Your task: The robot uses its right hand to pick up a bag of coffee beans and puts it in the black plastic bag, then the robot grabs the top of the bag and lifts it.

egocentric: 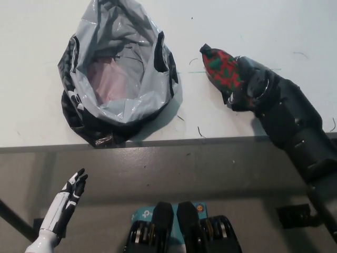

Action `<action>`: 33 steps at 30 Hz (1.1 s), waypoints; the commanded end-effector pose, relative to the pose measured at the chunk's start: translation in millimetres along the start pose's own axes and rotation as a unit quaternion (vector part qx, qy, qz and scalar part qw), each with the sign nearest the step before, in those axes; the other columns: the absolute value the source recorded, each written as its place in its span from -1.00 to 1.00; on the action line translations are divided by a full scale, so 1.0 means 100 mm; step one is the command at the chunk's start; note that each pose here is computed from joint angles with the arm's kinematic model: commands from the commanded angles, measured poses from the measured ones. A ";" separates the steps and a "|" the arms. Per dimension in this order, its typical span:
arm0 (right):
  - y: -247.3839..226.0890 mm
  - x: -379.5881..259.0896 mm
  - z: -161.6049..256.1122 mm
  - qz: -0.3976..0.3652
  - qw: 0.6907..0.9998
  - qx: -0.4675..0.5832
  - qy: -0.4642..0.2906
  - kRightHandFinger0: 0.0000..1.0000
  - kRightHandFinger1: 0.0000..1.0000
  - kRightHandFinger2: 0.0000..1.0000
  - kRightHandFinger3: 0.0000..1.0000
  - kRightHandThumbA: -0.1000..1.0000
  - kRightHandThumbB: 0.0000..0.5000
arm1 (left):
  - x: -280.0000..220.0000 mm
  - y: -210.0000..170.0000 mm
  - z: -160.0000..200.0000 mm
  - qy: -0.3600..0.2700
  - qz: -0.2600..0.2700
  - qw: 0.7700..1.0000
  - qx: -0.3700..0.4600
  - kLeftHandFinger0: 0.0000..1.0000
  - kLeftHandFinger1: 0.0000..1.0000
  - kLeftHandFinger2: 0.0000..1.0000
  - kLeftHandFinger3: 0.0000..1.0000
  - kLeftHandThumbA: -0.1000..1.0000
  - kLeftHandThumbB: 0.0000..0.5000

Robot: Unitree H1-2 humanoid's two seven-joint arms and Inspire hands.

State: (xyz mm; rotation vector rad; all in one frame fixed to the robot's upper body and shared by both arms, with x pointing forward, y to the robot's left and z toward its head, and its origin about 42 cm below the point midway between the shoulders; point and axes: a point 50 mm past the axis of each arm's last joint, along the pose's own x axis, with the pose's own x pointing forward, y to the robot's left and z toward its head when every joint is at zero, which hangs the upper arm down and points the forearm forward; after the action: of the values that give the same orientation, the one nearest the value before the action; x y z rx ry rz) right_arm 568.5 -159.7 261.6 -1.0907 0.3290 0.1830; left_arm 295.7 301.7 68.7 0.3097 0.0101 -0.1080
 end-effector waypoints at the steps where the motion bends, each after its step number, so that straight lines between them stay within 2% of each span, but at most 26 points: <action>1: -0.30 0.00 0.21 -0.059 0.998 -0.018 -0.020 1.00 1.00 1.00 1.00 0.83 1.00 | 0.03 0.05 0.13 -0.043 -0.013 0.999 0.012 1.00 1.00 1.00 1.00 0.96 -0.03; 8: -0.19 0.06 0.14 -0.059 0.998 -0.033 -0.002 1.00 1.00 1.00 1.00 0.77 1.00 | 0.03 0.05 0.13 -0.044 -0.014 0.999 0.009 1.00 1.00 1.00 1.00 0.96 -0.03; 9: -0.17 0.07 0.13 -0.069 0.997 -0.040 0.000 1.00 1.00 1.00 1.00 0.69 1.00 | 0.04 0.05 0.13 -0.045 -0.014 0.999 0.008 1.00 1.00 1.00 1.00 0.96 -0.03; 10: -0.14 0.07 0.13 -0.090 0.995 -0.052 -0.002 1.00 1.00 1.00 1.00 0.48 0.94 | 0.05 0.05 0.13 -0.045 -0.014 0.999 0.008 1.00 1.00 1.00 1.00 0.96 -0.03; 11: -0.14 0.07 0.13 -0.097 0.994 -0.056 -0.003 1.00 1.00 1.00 1.00 0.48 0.96 | 0.05 0.04 0.13 -0.045 -0.014 0.999 0.008 1.00 1.00 1.00 1.00 0.95 -0.03; 12: -0.12 0.07 0.13 -0.113 0.992 -0.048 -0.004 1.00 1.00 1.00 1.00 -0.01 0.25 | 0.05 0.05 0.13 -0.044 -0.014 0.999 0.005 1.00 1.00 1.00 1.00 0.95 -0.01; 13: -0.07 0.07 0.10 -0.176 0.984 -0.027 -0.026 -0.39 -0.33 0.01 1.00 -0.89 0.14 | 0.05 0.05 0.13 -0.042 -0.015 0.999 0.006 1.00 1.00 1.00 1.00 0.95 0.00; 14: -0.06 0.06 0.09 -0.191 0.981 -0.021 -0.031 -0.71 -0.56 -0.20 0.76 -0.98 0.18 | 0.05 0.05 0.13 -0.042 -0.015 0.999 0.007 1.00 1.00 1.00 1.00 0.95 0.00; 15: -0.06 0.07 0.08 -0.194 0.980 -0.003 -0.036 -0.85 -0.70 -0.37 0.45 -1.00 0.08 | 0.06 0.05 0.14 -0.042 -0.015 0.999 0.007 1.00 1.00 1.00 1.00 0.95 0.00; 16: -0.06 0.07 0.05 -0.194 0.979 0.041 -0.047 -0.96 -0.77 -0.49 -0.11 -1.00 -0.02 | 0.07 0.06 0.15 -0.043 -0.014 0.999 0.008 1.00 1.00 1.00 1.00 0.95 0.01; 17: -0.05 0.07 0.01 -0.190 0.976 0.088 -0.055 -0.99 -0.91 -0.61 -0.41 -1.00 -0.09 | 0.08 0.06 0.15 -0.043 -0.014 0.999 0.008 1.00 1.00 1.00 1.00 0.95 0.01; 18: -0.04 0.08 -0.01 -0.188 0.973 0.118 -0.058 -1.00 -0.92 -0.58 -0.52 -1.00 -0.18 | 0.08 0.07 0.15 -0.043 -0.014 0.999 0.007 1.00 1.00 1.00 1.00 0.95 0.01; 19: -0.04 0.08 -0.04 -0.179 0.971 0.151 -0.054 -1.00 -0.98 -0.67 -0.58 -1.00 -0.20 | 0.08 0.07 0.15 -0.042 -0.014 0.999 0.007 1.00 1.00 1.00 1.00 0.96 0.04; 20: -0.05 0.09 -0.06 -0.174 0.967 0.177 -0.052 -1.00 -0.98 -0.58 -0.51 -1.00 -0.27 | 0.08 0.07 0.15 -0.042 -0.014 0.999 0.008 1.00 1.00 1.00 1.00 0.96 0.04; 21: -0.06 0.10 -0.13 -0.152 0.954 0.254 -0.053 -1.00 -0.78 -0.10 -0.22 -1.00 -0.33 | 0.08 0.07 0.15 -0.042 -0.014 0.999 0.011 1.00 1.00 1.00 1.00 0.96 0.00; 22: -0.07 0.10 -0.15 -0.146 0.948 0.276 -0.056 -1.00 -0.61 0.22 0.04 -1.00 -0.36 | 0.08 0.07 0.15 -0.042 -0.015 0.999 0.012 1.00 1.00 1.00 1.00 0.97 -0.01; 23: -0.08 0.11 -0.18 -0.138 0.941 0.304 -0.055 -1.00 -0.49 0.44 0.25 -1.00 -0.33 | 0.09 0.07 0.15 -0.043 -0.015 0.999 0.012 1.00 1.00 1.00 1.00 0.97 -0.03; 24: -0.10 0.12 -0.22 -0.128 0.933 0.333 -0.052 -1.00 -0.24 0.60 0.54 -1.00 -0.35 | 0.11 0.07 0.15 -0.043 -0.016 0.999 0.011 1.00 1.00 1.00 1.00 0.97 -0.04; 25: -0.12 0.12 -0.26 -0.116 0.924 0.361 -0.051 -1.00 -0.23 0.53 0.88 -1.00 -0.29 | 0.12 0.07 0.15 -0.042 -0.016 0.999 0.011 1.00 1.00 1.00 1.00 0.97 -0.04; 26: -0.13 0.13 -0.28 -0.109 0.919 0.374 -0.051 -1.00 -0.23 0.53 0.88 -1.00 -0.29 | 0.13 0.07 0.15 -0.042 -0.015 0.999 0.011 1.00 1.00 1.00 1.00 0.97 -0.04; 27: -0.15 0.14 -0.33 -0.081 0.882 0.463 -0.041 -1.00 -0.32 0.52 0.75 -1.00 -0.34 | 0.13 0.07 0.15 -0.042 -0.015 0.999 0.010 1.00 1.00 1.00 1.00 0.97 -0.08; 28: -0.17 0.14 -0.36 -0.051 0.830 0.555 -0.034 -1.00 -0.32 0.56 0.92 -1.00 -0.27 | 0.14 0.07 0.15 -0.043 -0.015 0.999 0.010 1.00 1.00 1.00 1.00 0.97 -0.11; 29: -0.17 0.15 -0.39 -0.027 0.786 0.617 -0.029 -1.00 -0.39 0.57 0.84 -1.00 -0.33 | 0.15 0.07 0.16 -0.042 -0.015 0.999 0.010 1.00 1.00 1.00 1.00 0.97 -0.11; 30: -0.16 0.16 -0.45 0.009 0.711 0.703 -0.024 -1.00 -0.58 0.42 1.00 -1.00 -0.55 | 0.15 0.07 0.16 -0.040 -0.014 0.999 0.009 1.00 1.00 1.00 1.00 0.97 -0.08; 32: -0.14 0.16 -0.53 0.051 0.628 0.776 -0.027 -1.00 -0.71 0.37 1.00 -1.00 -0.59 | 0.15 0.07 0.15 -0.040 -0.014 0.999 0.008 1.00 1.00 1.00 1.00 0.96 -0.09; 33: -0.13 0.16 -0.56 0.067 0.593 0.802 -0.031 -1.00 -0.81 0.31 1.00 -1.00 -0.67 | 0.16 0.07 0.15 -0.040 -0.014 0.999 0.008 1.00 1.00 1.00 1.00 0.96 -0.09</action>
State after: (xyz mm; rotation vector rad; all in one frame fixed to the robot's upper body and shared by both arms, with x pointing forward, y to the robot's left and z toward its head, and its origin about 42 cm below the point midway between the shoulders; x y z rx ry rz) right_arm 577.3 -200.8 250.8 -0.5006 0.2684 -0.1169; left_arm 296.6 301.0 65.8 0.3076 0.0123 -0.1152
